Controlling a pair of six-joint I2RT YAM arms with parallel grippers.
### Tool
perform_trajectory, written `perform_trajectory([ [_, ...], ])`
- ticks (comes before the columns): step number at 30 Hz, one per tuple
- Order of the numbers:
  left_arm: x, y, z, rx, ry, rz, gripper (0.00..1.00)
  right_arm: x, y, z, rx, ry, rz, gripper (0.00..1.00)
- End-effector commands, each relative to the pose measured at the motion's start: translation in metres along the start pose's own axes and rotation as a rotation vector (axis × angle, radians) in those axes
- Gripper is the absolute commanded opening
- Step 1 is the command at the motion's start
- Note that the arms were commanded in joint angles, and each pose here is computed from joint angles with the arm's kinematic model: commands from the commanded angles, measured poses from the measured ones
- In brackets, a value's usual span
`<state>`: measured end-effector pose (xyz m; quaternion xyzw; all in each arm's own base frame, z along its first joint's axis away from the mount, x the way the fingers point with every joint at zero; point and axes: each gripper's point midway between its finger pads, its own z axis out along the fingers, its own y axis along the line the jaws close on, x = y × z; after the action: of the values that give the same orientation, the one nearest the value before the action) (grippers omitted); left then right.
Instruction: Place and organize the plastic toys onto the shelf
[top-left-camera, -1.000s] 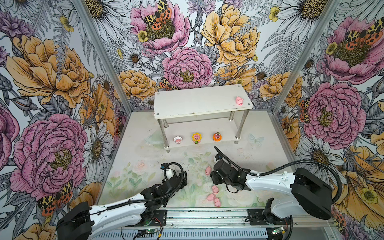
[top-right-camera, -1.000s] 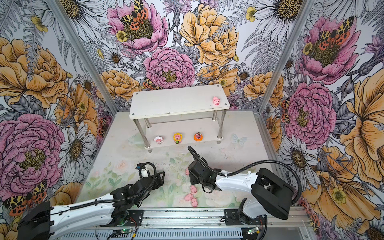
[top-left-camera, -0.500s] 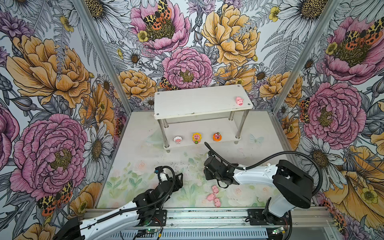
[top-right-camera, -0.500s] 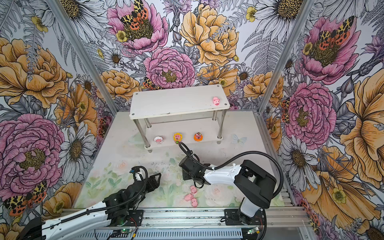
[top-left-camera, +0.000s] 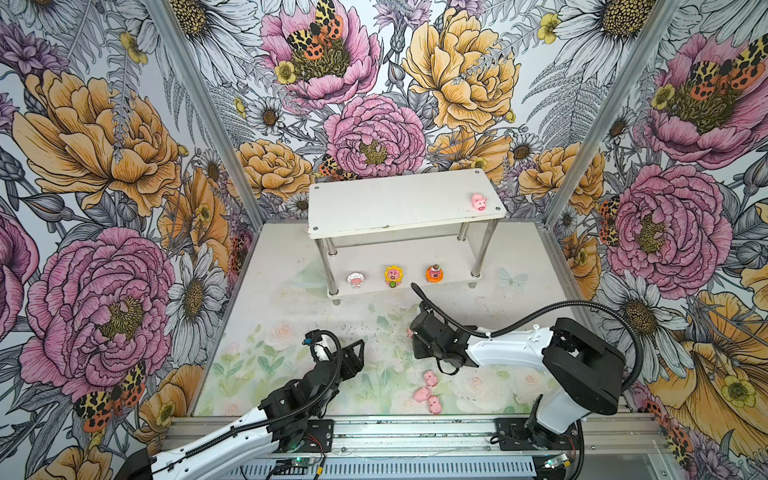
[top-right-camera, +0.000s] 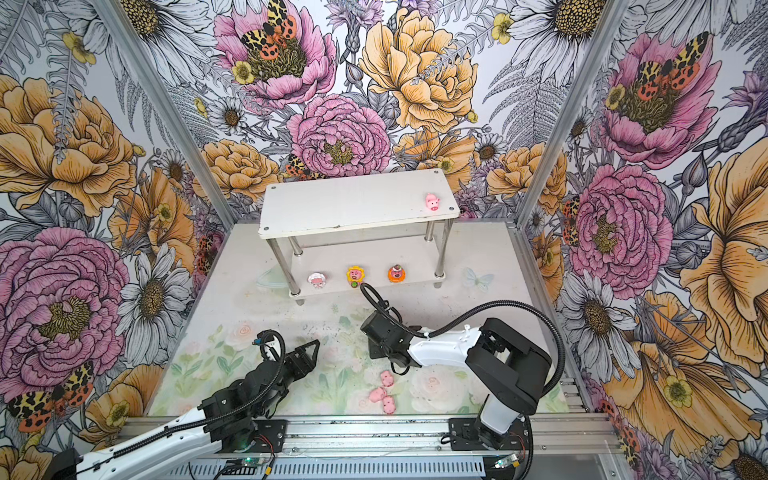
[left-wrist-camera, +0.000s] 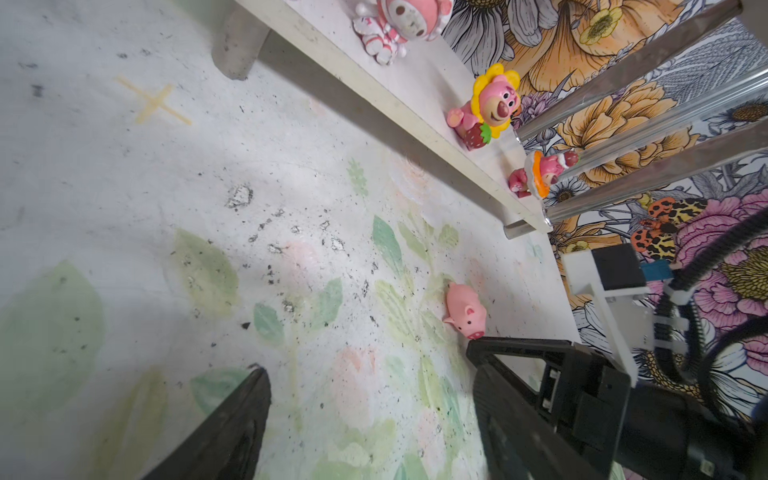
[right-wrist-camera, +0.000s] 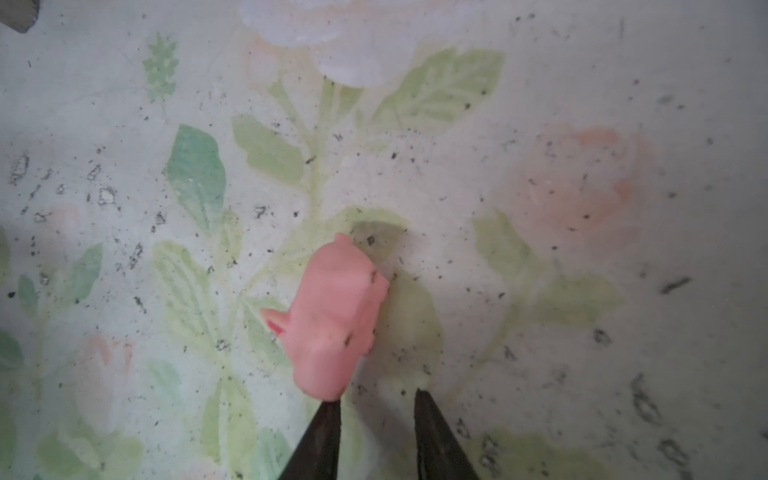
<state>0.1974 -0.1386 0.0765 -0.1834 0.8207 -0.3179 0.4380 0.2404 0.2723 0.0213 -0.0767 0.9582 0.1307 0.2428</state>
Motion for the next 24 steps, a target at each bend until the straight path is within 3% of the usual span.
perform_trajectory([
  [1, 0.016, 0.022, 0.001, -0.078, 0.064, 0.064, 0.79, -0.006, -0.009, -0.007, 0.016, -0.027, 0.025, 0.35],
  [12, 0.018, 0.023, 0.004, -0.085, 0.07, 0.069, 0.78, -0.019, -0.012, -0.035, 0.007, -0.069, 0.015, 0.42],
  [16, 0.017, 0.023, 0.004, -0.09, 0.064, 0.071, 0.78, -0.028, 0.002, -0.051, -0.022, -0.105, -0.074, 0.43],
  [18, 0.016, 0.024, 0.004, -0.092, 0.061, 0.072, 0.78, -0.034, 0.011, -0.053, -0.028, -0.107, -0.129, 0.31],
  [19, 0.016, 0.024, 0.004, -0.092, 0.059, 0.072, 0.78, -0.035, 0.014, -0.051, -0.026, -0.101, -0.153, 0.11],
  [20, 0.016, 0.024, 0.004, -0.094, 0.058, 0.073, 0.78, -0.037, 0.019, -0.048, -0.03, -0.095, -0.166, 0.0],
  [24, 0.017, 0.025, 0.005, -0.097, 0.062, 0.069, 0.78, -0.045, 0.03, -0.032, -0.03, -0.067, -0.193, 0.0],
])
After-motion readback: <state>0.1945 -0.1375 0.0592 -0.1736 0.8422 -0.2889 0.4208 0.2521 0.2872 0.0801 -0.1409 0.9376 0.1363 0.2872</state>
